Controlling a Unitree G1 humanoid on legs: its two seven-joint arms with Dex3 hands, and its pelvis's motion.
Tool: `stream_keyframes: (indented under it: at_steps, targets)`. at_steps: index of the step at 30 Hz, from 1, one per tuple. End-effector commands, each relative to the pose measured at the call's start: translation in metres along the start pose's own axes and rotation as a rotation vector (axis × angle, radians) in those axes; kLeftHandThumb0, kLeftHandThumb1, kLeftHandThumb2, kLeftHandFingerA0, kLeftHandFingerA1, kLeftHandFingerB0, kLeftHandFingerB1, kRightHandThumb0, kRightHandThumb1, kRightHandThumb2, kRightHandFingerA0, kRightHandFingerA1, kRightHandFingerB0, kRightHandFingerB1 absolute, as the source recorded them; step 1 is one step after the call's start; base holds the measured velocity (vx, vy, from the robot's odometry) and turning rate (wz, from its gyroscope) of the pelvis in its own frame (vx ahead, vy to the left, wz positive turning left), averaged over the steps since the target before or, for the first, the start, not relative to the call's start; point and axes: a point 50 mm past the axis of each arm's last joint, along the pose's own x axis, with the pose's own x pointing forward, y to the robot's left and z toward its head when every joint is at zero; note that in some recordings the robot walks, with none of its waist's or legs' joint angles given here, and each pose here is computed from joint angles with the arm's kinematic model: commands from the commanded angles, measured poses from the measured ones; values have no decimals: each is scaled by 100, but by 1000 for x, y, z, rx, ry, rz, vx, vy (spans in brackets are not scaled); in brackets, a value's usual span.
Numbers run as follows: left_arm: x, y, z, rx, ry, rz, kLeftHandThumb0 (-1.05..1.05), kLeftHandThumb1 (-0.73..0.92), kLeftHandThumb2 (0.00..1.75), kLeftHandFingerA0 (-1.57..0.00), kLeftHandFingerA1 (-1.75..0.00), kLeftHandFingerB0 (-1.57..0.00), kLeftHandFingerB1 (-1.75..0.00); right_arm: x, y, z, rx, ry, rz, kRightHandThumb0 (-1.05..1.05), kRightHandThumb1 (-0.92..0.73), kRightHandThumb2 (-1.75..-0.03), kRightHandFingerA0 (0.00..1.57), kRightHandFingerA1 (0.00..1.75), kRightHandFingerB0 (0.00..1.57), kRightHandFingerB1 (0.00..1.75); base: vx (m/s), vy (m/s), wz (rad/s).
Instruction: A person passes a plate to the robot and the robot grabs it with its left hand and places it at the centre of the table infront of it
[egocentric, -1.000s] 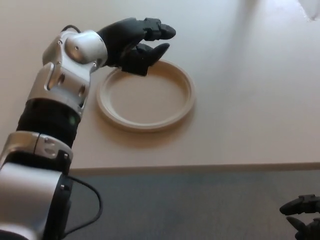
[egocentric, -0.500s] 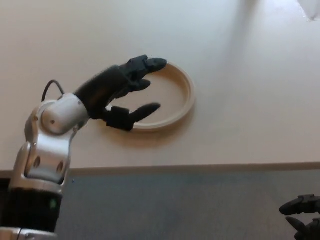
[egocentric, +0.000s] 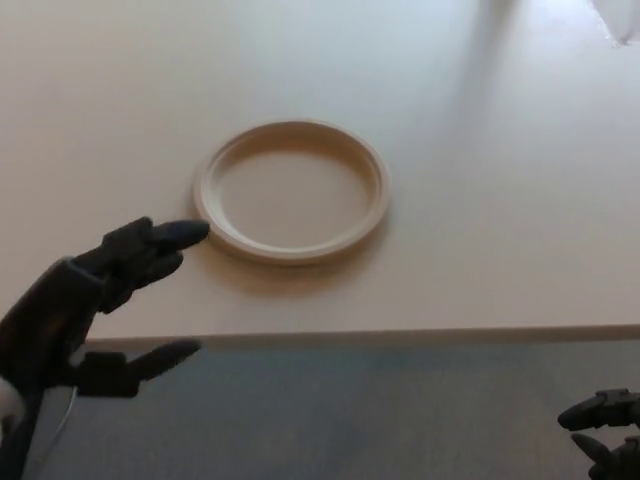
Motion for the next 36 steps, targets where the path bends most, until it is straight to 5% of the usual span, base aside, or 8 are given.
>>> stream_keyframes:
  at_steps: [1, 16, 18, 23, 24, 27, 35, 36]
  targets:
    - [-130, -7, 102, 143, -551, -396, -42, 56, 57, -20, -30, -11, -35, -4, -6, -12, -2, 67, -2, -62, -74, -62, 73, 66, 54, 53, 0, 0, 0]
    - [-114, -31, -91, 319, 397, -274, -23, 70, 60, -16, -35, -22, -33, -12, 14, -33, 22, 108, 26, -63, -75, -62, 75, 69, 59, 55, 0, 0, 0]
    - [-110, -24, -116, 325, 516, -188, -13, 53, 100, -2, -46, -11, -48, -15, 15, -38, 26, 117, -9, -60, -75, -62, 74, 73, 50, 51, 0, 0, 0]
    - [-102, -15, -132, 402, 625, -170, -19, 69, 71, -12, -36, -19, -38, -19, 13, -45, 50, 137, -45, -60, -74, -63, 74, 74, 48, 51, 0, 0, 0]
    - [-97, -10, -137, 446, 681, -171, -16, 52, 99, 0, -47, -10, -49, -19, 13, -46, 55, 140, -44, -61, -74, -62, 73, 73, 50, 51, 0, 0, 0]
    - [-90, -3, -154, 471, 764, -180, -20, 71, 63, -24, -41, -24, -35, -22, 19, -52, 63, 147, -39, -62, -73, -62, 73, 75, 51, 52, 0, 0, 0]
    - [-91, -2, -195, 478, 1023, -160, -23, 65, 65, -64, -55, -28, -34, -32, 31, -68, 60, 183, -8, -61, -73, -62, 70, 74, 49, 52, 0, 0, 0]
    - [-93, -3, -199, 456, 1048, -146, -24, 65, 61, -81, -84, -25, -32, -33, 32, -69, 50, 189, -3, -62, -74, -62, 75, 76, 47, 51, 0, 0, 0]
